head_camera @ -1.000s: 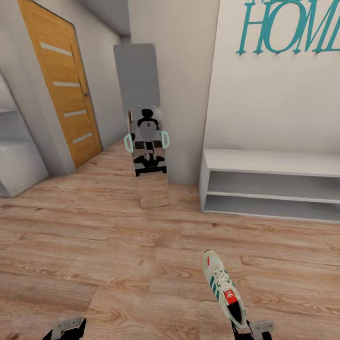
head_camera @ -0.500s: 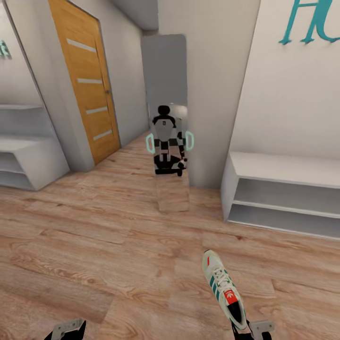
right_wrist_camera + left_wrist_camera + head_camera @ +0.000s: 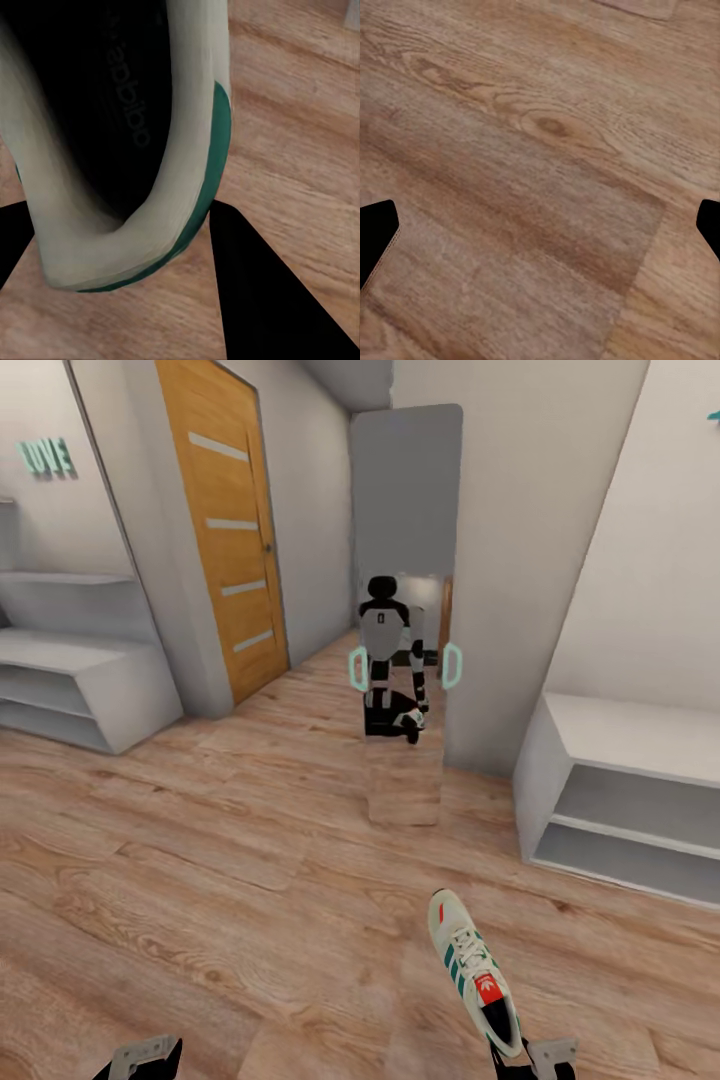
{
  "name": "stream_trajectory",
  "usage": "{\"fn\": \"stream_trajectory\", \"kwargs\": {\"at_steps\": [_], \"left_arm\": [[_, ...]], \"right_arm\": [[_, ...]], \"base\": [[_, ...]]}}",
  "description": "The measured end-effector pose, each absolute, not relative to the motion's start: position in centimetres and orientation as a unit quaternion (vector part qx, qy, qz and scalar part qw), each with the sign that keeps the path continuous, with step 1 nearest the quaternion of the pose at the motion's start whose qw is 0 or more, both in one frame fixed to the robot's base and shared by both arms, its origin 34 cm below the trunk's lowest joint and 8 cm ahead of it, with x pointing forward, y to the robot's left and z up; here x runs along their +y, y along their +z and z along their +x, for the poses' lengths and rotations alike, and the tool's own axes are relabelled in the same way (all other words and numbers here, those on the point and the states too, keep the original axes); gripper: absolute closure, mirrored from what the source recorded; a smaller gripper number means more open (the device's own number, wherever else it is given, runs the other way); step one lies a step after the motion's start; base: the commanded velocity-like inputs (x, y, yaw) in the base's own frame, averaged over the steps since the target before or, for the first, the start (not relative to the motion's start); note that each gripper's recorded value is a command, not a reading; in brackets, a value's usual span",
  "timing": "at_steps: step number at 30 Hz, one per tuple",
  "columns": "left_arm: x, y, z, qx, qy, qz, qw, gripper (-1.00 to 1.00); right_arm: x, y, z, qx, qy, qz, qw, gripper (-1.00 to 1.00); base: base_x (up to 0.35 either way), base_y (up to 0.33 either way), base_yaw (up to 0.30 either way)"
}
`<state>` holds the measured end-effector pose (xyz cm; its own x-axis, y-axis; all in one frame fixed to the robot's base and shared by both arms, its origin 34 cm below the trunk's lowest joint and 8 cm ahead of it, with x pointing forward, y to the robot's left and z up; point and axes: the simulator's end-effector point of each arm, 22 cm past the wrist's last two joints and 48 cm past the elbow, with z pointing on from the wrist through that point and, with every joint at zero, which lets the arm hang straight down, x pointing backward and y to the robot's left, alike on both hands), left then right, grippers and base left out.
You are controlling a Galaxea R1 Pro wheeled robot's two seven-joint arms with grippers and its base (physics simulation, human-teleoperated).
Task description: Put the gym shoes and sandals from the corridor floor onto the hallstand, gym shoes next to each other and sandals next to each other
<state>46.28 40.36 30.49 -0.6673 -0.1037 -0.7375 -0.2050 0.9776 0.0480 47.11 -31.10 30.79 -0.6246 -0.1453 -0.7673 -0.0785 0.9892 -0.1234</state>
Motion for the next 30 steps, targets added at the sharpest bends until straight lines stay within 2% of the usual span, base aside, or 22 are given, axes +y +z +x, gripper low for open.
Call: {"fn": "stream_trajectory", "kwargs": {"at_steps": [8,30], "left_arm": [[40.4,30.2,46.0,0.912,0.064,-0.087,0.395,-1.00],[40.6,29.4,45.3,0.916,0.066,-0.089,0.385,-1.00]], "right_arm": [[-31.1,30.5,46.9,0.902,-0.039,-0.062,0.425,1.00],[-31.1,29.6,46.2,0.907,-0.038,-0.063,0.414,1.00]], "base": [[0.275,0.001,0.215],[0.032,0.000,0.215]]}}
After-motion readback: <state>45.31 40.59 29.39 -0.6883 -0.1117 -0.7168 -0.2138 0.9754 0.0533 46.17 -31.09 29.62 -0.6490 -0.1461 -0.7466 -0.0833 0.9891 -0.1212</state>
